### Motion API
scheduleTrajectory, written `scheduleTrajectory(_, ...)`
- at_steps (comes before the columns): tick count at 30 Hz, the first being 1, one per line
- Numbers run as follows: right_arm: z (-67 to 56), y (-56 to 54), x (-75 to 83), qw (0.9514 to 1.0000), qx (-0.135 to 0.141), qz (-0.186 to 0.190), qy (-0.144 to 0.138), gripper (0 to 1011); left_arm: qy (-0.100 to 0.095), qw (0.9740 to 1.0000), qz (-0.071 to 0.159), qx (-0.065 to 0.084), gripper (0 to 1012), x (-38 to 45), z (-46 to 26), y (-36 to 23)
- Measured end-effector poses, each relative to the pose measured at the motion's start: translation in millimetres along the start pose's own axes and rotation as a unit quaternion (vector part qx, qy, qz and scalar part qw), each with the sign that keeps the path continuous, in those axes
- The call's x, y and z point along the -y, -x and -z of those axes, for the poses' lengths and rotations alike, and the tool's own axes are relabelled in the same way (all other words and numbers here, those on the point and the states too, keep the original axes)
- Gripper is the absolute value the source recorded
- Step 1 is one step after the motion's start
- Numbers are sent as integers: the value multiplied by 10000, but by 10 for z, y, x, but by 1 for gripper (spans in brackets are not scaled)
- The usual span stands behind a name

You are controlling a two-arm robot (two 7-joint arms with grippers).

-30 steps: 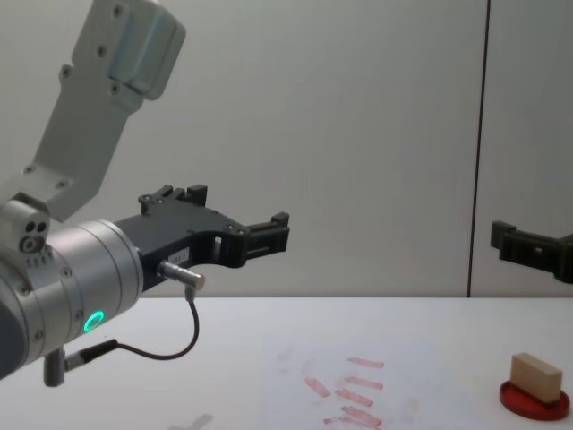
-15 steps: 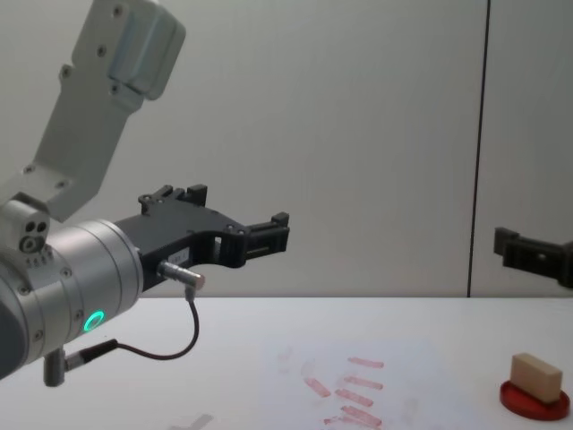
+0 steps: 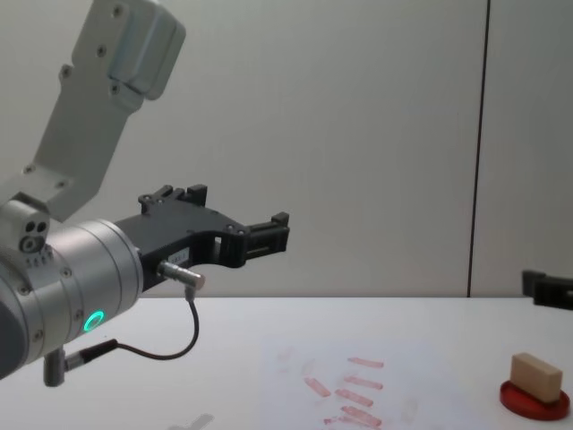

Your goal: Use the one hand to pick up the stamp and affix it onto the A4 paper.

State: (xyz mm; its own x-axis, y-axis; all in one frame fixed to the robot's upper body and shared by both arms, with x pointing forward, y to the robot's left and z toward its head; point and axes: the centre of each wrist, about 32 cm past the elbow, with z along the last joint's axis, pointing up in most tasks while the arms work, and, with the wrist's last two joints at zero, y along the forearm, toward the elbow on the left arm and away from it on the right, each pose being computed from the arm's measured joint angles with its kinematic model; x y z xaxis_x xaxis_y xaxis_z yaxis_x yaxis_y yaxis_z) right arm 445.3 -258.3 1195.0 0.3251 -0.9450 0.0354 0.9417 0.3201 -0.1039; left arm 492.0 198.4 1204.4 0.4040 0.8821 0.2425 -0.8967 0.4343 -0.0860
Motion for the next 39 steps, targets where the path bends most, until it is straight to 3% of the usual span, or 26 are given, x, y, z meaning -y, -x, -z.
scheduleTrajectory(9,-74,-196,-31,9988,-100,82,470,1001,0,10000,0,0,1002,0,0,0)
scheduleTrajectory(21,-142,-402,-144,9960,-184,240,840,1001,0,10000,0,0,1002,0,0,0)
scheduleTrajectory(39,-119,-551,-493,9897,-66,319,1392,1001,-1,10000,0,0,1002,0,0,0)
